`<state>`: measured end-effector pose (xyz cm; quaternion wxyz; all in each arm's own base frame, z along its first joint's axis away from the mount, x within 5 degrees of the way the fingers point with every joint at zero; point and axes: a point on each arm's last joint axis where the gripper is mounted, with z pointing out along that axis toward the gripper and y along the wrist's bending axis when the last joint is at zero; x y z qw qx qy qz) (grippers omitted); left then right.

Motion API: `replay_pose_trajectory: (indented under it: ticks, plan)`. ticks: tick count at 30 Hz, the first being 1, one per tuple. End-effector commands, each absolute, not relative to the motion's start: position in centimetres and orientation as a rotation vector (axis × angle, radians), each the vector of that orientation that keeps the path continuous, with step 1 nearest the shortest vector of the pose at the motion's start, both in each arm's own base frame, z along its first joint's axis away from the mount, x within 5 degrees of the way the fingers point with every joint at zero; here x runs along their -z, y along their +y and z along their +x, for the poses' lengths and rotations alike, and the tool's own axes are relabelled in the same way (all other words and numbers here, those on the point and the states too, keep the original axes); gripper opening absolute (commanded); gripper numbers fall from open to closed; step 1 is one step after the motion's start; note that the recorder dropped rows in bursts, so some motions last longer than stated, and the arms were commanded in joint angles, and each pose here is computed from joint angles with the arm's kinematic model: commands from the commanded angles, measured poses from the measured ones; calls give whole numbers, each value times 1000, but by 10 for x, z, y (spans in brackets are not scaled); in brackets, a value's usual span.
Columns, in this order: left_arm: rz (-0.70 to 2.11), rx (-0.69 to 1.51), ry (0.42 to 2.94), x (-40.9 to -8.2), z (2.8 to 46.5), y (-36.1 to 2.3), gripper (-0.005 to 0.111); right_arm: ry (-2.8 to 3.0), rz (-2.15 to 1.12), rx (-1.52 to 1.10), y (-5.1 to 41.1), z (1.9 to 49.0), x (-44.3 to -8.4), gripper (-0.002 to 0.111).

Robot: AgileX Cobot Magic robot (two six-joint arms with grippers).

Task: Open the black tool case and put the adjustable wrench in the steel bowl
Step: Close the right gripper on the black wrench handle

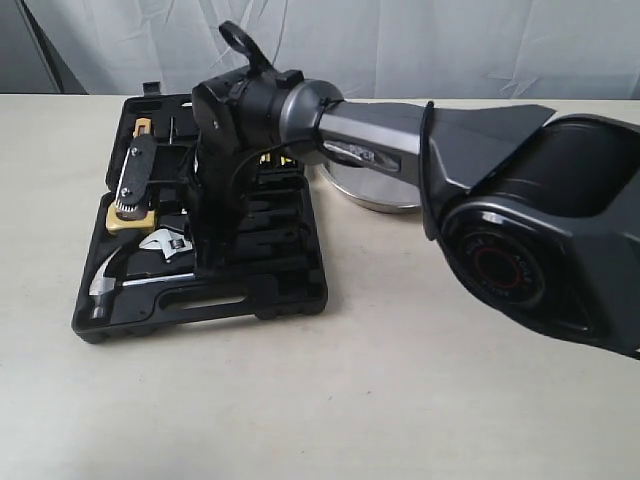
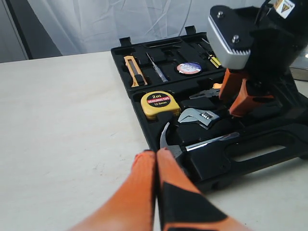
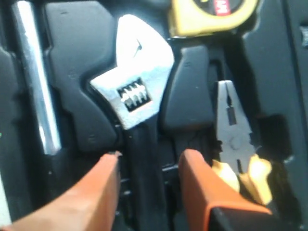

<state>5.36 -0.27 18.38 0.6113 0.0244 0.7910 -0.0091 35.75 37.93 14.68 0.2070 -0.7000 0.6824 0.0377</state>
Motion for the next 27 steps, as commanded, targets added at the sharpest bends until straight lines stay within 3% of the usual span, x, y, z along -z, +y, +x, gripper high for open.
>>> replay_pose_trajectory:
  ticks: [1, 15, 20, 22, 25, 27]
  plan:
    - [58, 25, 1816, -183, 54, -3, 0, 1887, -1970, -91, 382, 356, -140, 41]
    - [58, 25, 1816, -183, 54, -3, 0, 1859, -1973, -49, 382, 359, -137, 41]
    - [58, 25, 1816, -183, 54, -3, 0, 1899, -2009, -56, 382, 358, -114, 41]
    - [58, 25, 1816, -183, 54, -3, 0, 1911, -2006, -58, 382, 358, -112, 36]
    - [58, 25, 1816, -183, 54, -3, 0, 1920, -2016, -59, 381, 357, -111, 5]
    - [58, 25, 1816, -183, 54, -3, 0, 1931, -2016, -66, 381, 357, -111, -1]
